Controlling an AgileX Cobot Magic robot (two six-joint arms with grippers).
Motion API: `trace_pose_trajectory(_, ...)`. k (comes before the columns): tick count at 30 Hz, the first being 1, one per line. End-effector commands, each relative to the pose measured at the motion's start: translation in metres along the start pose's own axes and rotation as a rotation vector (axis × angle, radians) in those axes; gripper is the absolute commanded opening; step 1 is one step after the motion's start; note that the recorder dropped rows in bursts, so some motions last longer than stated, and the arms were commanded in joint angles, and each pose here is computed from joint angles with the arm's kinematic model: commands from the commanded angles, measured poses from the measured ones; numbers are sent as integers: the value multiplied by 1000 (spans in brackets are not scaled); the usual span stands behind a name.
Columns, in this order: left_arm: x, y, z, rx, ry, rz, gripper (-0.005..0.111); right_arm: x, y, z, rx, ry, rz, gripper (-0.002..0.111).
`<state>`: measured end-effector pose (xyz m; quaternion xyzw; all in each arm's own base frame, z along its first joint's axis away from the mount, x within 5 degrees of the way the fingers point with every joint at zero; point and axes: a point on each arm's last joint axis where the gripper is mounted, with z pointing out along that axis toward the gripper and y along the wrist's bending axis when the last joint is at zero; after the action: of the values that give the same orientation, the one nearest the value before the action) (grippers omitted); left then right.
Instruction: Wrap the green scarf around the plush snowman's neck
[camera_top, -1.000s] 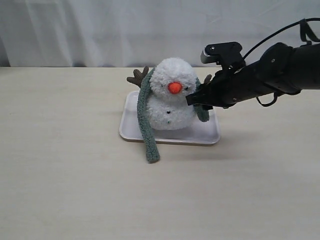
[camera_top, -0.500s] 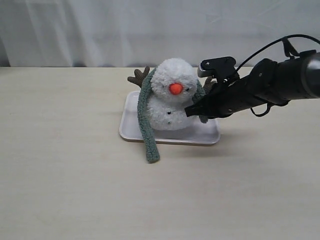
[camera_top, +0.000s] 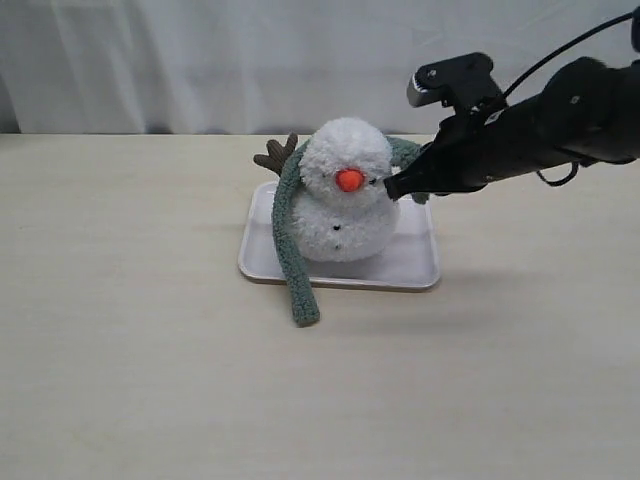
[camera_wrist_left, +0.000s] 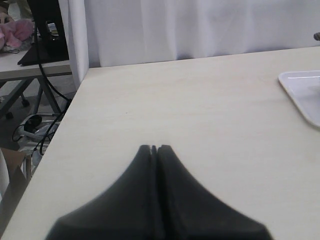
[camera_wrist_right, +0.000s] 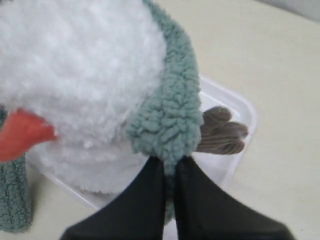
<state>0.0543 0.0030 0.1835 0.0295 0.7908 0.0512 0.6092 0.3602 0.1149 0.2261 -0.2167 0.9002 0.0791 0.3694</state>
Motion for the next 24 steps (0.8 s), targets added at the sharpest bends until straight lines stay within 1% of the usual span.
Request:
trace_pose_trajectory(1,0,0,0,-2,-12,1,0,-13,-2,-32,54,-57,-18,4)
trace_pose_trajectory(4,0,0,0,-2,-12,1,0,-17,-7,-49,113,-62,-62,4)
trace_pose_trajectory(8,0,0,0,-2,-9,1,0,-16,-15,-64,220,-25,-89,4)
trace_pose_trajectory(13,0,0,0,-2,-9,1,0,-8,-25,-67,323,59,-89,4)
trace_pose_trajectory(17,0,0,0,-2,-9,1,0,-4,-25,-58,317,93,-53,4)
trace_pose_trajectory(24,0,0,0,-2,-9,1,0,15,-22,-19,252,199,42,4)
